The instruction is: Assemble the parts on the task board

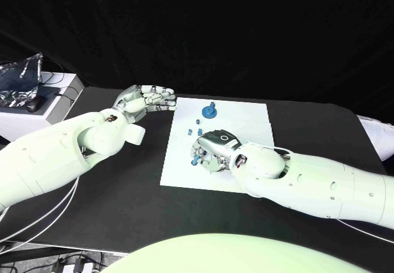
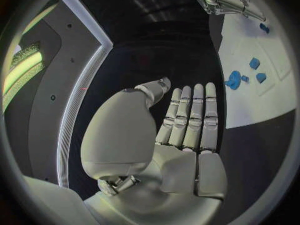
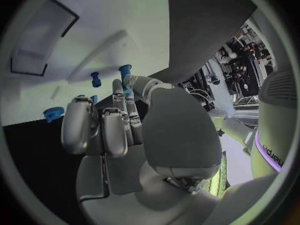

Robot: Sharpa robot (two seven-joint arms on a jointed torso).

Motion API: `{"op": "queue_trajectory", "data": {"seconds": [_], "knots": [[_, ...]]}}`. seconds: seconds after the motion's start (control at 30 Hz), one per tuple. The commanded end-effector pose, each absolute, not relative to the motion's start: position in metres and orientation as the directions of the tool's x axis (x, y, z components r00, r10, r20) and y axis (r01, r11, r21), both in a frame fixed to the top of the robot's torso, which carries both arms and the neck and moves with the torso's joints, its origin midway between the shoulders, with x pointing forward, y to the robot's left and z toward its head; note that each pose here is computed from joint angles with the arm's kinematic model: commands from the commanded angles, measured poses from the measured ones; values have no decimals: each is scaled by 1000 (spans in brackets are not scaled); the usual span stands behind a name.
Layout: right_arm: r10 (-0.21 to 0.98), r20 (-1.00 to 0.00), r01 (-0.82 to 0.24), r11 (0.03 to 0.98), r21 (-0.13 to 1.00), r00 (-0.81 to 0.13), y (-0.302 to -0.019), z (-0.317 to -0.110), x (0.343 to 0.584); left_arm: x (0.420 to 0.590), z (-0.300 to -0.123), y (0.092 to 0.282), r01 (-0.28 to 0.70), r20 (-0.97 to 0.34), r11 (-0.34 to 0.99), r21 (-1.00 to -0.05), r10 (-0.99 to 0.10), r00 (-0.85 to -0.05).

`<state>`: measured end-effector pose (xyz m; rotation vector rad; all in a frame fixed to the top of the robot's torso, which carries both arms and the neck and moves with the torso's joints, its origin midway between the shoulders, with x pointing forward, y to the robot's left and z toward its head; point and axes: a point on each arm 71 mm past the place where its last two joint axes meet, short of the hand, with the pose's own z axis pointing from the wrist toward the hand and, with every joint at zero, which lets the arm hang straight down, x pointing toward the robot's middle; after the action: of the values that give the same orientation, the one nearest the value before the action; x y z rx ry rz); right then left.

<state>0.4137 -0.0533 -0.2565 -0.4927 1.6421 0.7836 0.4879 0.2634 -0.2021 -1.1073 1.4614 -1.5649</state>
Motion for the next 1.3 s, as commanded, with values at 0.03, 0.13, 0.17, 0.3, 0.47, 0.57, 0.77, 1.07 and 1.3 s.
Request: {"op": "queue_trajectory", "data": {"seconds": [0.03,0.13,0.17,0.3,0.47,0.57,0.77,1.07,1.3], "knots": [[65,-972,-698,685,209,-227,-55,-263,413,488,-201,262,-49,122,-112,-993,-915,-384],[78,-970,-703,676,221,-230,-53,-263,411,488,-201,262,-49,121,-111,-993,-916,-384],[85,-969,-705,672,227,-231,-53,-262,410,487,-201,262,-49,121,-111,-993,-916,-384],[104,-966,-711,659,245,-238,-52,-261,408,488,-201,262,-49,121,-110,-993,-915,-384],[123,-962,-712,651,263,-243,-52,-260,405,487,-201,261,-49,122,-111,-993,-913,-388],[130,-962,-710,652,265,-239,-53,-259,405,487,-201,261,-50,122,-111,-992,-913,-389],[145,-964,-703,661,262,-224,-55,-259,405,487,-201,261,-52,122,-110,-993,-913,-389],[221,-959,-688,670,280,-175,-61,-253,405,488,-202,261,-57,122,-108,-992,-912,-391],[324,-931,-646,677,353,-169,-82,-243,404,488,-202,261,-58,122,-108,-992,-912,-393]]}}
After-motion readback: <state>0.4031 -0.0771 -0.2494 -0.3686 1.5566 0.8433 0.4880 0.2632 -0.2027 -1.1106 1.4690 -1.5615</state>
